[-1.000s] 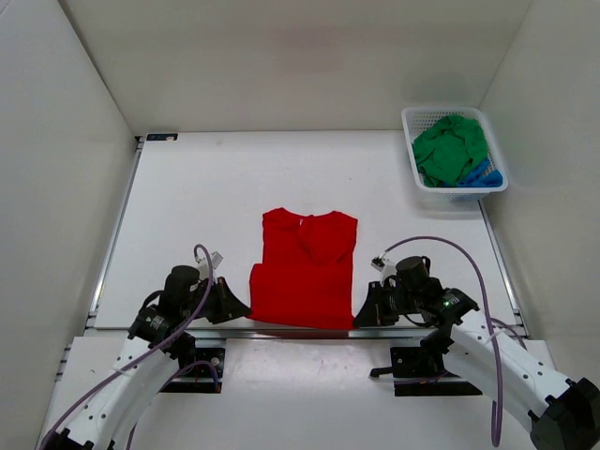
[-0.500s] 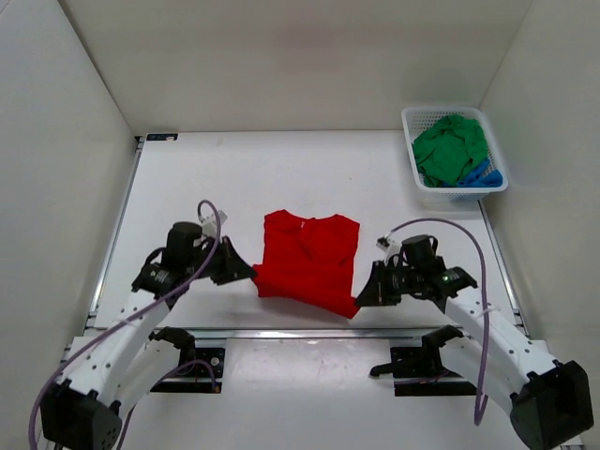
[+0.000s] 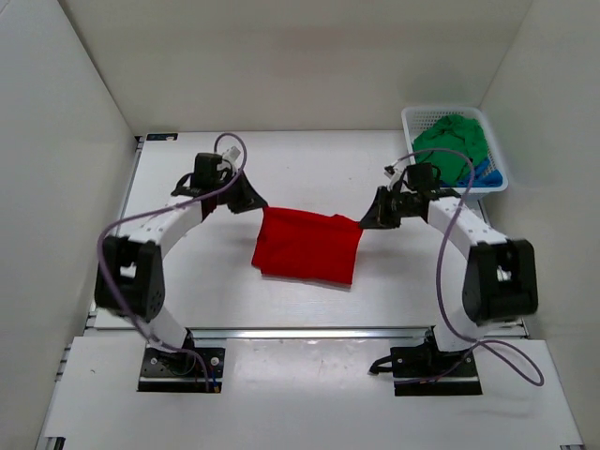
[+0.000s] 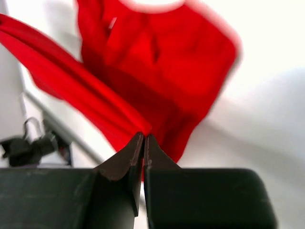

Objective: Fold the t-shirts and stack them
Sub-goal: Fold the long partially folded tshirt into a neat square

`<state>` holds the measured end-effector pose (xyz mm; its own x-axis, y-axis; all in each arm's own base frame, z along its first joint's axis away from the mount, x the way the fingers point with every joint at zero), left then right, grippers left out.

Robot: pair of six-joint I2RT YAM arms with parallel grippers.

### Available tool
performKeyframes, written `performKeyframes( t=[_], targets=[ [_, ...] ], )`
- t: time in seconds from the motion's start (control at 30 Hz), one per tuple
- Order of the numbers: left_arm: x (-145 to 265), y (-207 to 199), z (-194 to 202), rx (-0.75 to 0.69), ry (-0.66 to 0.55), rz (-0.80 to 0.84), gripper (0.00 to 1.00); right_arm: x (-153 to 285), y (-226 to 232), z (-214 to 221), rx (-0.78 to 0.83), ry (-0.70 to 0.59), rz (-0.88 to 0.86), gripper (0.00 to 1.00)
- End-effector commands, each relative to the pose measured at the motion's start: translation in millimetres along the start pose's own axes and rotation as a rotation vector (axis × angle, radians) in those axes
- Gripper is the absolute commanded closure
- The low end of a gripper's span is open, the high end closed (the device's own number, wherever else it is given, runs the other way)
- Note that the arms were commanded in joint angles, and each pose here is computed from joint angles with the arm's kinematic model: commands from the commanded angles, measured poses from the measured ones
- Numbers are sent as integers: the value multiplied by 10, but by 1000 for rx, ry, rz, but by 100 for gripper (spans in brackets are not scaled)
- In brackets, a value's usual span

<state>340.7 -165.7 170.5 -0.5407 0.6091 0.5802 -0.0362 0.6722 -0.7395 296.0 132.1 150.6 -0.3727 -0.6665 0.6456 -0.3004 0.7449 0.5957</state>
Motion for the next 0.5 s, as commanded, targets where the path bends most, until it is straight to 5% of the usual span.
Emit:
performKeyframes(
  t=[0.0,0.13,0.2,0.27,0.47],
  targets=[
    [-245,6,-597,-59,-136,1,92,-204,-381,-424,76,-54,124,99],
    [-634,28,-1017,-63,-170,20,73,-344,-618,-917,110,-134,234,82],
    [-730,78,-1134,-38,-169,29,50,-356,-635,-1173,134,-181,263,76],
    [-747,32,-1224,-5,-174,77,48,-334,-705,-1264,139,-164,337,69],
    [-514,144,-940,-27,-149,13,48,-225,-468,-1237,187,-176,339,69]
  ],
)
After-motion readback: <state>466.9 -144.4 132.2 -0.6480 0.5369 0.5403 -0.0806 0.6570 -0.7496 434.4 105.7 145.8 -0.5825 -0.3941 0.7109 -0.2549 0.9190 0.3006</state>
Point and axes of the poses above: each gripper's point midway between its finger pads, its own x axis back along the fingers, its own y axis along the line the jaws close on, z = x × y, the point moved 4 cm from there along x, back along the fingers, and after that the axes turned 9 degrees about x, right-handed, at the moved point
